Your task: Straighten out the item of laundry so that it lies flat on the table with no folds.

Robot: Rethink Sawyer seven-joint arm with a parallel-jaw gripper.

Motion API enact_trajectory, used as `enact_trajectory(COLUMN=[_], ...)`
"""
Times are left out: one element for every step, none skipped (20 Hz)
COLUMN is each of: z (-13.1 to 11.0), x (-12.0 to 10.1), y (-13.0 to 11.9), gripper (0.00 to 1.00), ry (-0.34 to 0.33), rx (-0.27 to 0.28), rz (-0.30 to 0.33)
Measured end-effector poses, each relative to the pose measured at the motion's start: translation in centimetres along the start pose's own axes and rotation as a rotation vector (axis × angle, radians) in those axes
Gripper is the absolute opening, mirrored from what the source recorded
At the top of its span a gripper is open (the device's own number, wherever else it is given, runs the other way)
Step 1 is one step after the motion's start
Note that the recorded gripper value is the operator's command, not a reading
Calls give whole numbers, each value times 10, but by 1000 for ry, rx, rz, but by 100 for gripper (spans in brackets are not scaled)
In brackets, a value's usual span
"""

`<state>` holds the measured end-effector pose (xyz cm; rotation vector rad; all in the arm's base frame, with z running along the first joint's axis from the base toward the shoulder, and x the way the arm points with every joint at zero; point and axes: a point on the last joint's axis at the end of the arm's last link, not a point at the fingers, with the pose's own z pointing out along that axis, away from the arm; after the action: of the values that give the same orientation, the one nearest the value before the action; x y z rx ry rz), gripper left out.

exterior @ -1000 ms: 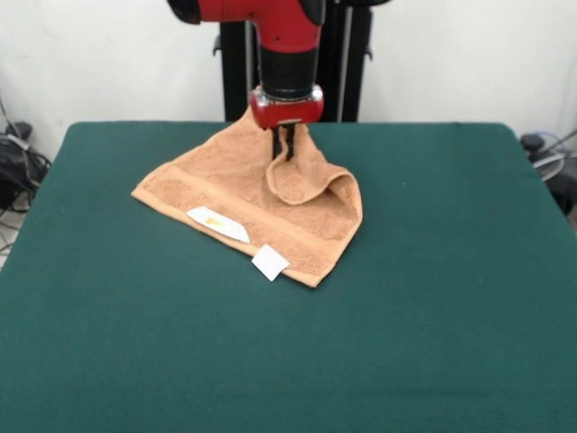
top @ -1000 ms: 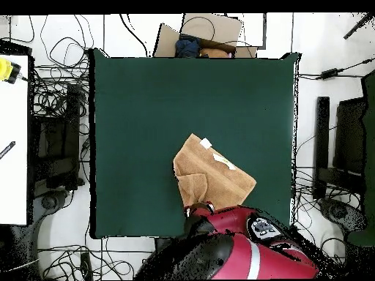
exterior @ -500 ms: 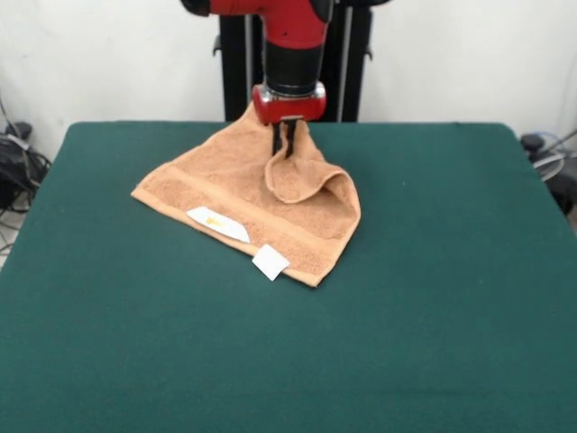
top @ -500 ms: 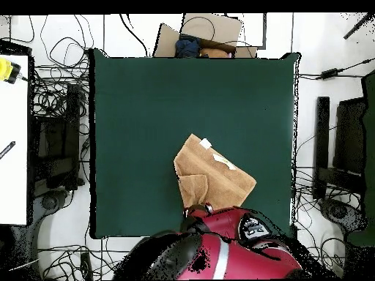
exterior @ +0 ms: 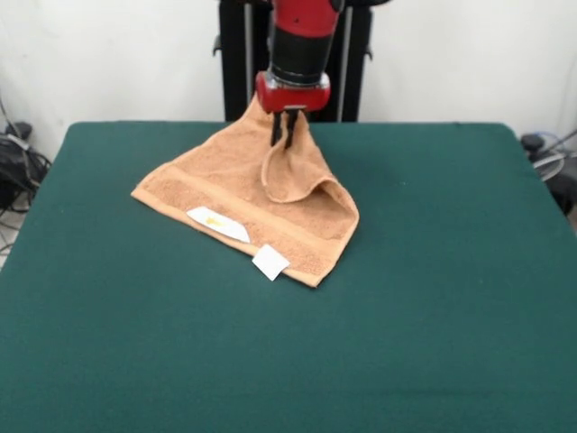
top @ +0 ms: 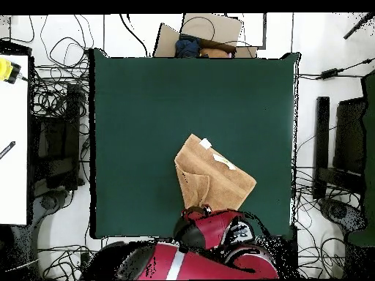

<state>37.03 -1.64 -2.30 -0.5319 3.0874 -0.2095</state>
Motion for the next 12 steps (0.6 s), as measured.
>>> enact_trajectory(z=[-1, -3, -6, -8, -11, -14, -17, -19, -21, -26, -29, -30], x=[0, 0, 0, -1, -2, -3, -4, -5, -5, -5, -5, -5], y=[-1, -2, -4, -5, -7, -10, -12, -13, -14, -19, -21, -22], gripper=[0, 0, 0, 0, 0, 0, 0, 0, 0, 0, 0, 0], ry=[0, 1, -1, -3, -6, -10, -14, -16, -17, -21, -23, -24], rx=[5, 14, 23, 30, 39, 51, 61, 66, 73, 90, 99, 103], rz=[0, -1, -2, -2, -3, -2, -2, -2, -2, -3, -3, -2])
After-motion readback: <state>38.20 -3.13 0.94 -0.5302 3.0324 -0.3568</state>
